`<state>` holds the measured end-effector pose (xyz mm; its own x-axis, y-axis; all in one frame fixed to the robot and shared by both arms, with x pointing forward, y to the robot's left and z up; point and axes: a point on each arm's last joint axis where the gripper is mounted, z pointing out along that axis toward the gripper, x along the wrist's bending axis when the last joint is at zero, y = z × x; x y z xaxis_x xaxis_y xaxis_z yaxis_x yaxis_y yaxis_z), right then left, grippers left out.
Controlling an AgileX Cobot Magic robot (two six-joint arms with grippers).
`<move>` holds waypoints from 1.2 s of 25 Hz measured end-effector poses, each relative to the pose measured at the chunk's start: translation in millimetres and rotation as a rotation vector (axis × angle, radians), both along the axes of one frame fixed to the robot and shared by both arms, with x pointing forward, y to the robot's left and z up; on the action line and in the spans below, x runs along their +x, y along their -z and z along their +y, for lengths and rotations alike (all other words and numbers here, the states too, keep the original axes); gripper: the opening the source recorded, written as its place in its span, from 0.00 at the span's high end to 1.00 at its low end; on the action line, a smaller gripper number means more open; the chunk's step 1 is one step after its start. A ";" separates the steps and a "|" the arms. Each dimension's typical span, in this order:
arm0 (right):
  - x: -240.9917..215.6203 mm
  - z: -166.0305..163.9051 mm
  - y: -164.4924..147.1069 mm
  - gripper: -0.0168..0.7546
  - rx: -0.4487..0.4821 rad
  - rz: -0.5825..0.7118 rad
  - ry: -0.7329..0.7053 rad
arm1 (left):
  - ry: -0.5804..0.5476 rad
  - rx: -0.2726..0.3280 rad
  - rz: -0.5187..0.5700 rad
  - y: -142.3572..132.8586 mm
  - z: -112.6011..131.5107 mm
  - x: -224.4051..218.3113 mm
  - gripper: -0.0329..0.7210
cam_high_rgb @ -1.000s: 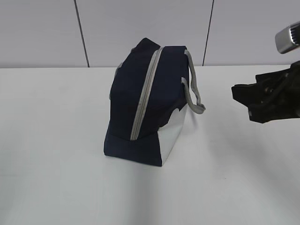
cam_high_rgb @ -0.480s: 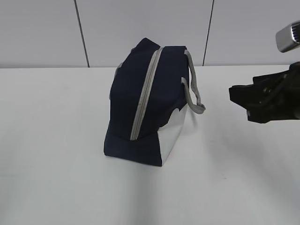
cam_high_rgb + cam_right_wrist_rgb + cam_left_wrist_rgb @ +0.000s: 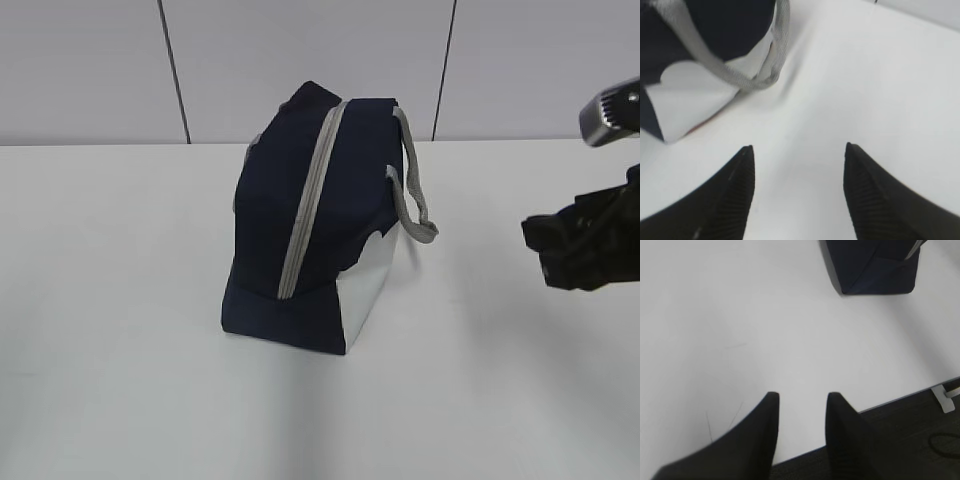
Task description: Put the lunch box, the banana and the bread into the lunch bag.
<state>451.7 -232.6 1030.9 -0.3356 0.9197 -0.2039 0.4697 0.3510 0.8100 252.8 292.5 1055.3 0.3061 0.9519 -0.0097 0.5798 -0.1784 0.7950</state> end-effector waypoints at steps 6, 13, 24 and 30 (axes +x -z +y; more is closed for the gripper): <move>-15.9 12.9 1.3 0.43 -0.113 0.263 -0.165 | 0.000 0.001 0.000 0.0 0.1 0.0 0.64; -26.7 12.1 -1.2 0.44 -0.093 0.338 -0.177 | 0.000 0.001 0.000 0.0 0.1 0.0 0.64; -92.4 -31.2 -46.1 0.41 0.006 0.268 -0.036 | 0.000 0.001 0.000 0.0 0.1 0.0 0.64; -150.9 -52.7 -56.6 0.40 0.083 0.247 0.112 | 0.000 0.001 0.000 0.0 0.1 0.0 0.64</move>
